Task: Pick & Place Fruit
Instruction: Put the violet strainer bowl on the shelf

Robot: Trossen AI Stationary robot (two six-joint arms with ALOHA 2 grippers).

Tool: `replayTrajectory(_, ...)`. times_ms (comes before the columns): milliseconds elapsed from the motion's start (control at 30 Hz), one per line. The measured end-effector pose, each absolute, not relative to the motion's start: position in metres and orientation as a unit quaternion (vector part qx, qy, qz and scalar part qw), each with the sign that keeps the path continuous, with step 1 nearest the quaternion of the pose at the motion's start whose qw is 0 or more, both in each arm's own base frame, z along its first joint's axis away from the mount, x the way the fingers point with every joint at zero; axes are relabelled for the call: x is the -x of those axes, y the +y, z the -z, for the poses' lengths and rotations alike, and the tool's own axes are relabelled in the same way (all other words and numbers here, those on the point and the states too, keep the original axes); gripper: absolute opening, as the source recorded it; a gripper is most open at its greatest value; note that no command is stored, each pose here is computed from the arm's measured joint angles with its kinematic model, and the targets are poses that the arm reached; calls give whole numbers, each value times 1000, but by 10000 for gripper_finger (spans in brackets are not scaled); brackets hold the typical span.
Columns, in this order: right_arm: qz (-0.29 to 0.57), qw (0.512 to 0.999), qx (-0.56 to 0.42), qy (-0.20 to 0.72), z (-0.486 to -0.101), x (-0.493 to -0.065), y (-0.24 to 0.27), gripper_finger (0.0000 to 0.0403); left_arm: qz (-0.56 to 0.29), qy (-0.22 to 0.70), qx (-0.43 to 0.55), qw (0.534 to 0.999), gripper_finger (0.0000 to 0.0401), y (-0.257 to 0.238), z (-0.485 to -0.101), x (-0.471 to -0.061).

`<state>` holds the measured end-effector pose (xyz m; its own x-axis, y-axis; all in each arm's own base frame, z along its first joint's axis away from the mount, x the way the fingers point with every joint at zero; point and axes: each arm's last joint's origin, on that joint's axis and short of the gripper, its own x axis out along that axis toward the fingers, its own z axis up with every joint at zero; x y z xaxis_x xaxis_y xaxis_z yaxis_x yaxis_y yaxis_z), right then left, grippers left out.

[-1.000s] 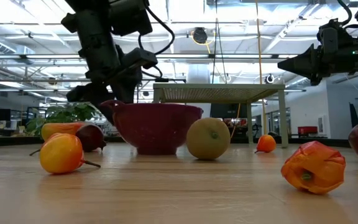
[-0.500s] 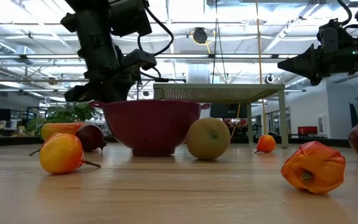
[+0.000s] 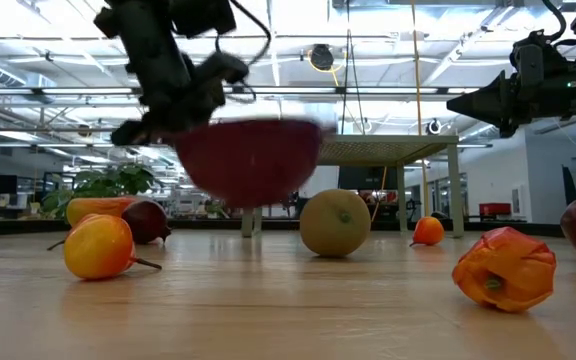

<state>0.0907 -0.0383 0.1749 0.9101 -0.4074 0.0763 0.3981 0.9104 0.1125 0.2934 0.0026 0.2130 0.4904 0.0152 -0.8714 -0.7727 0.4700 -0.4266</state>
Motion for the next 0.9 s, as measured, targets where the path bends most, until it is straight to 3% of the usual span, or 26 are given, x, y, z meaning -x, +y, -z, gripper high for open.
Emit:
replayTrajectory(533, 206, 976, -47, -49, -175, -91, -38, 0, -258, 191, 449, 834, 0, 20, -303, -255)
replayTrajectory(900, 206, 976, -47, -49, -175, -91, -38, 0, -278, 180, 362, 871, 0, 47, -379, -263)
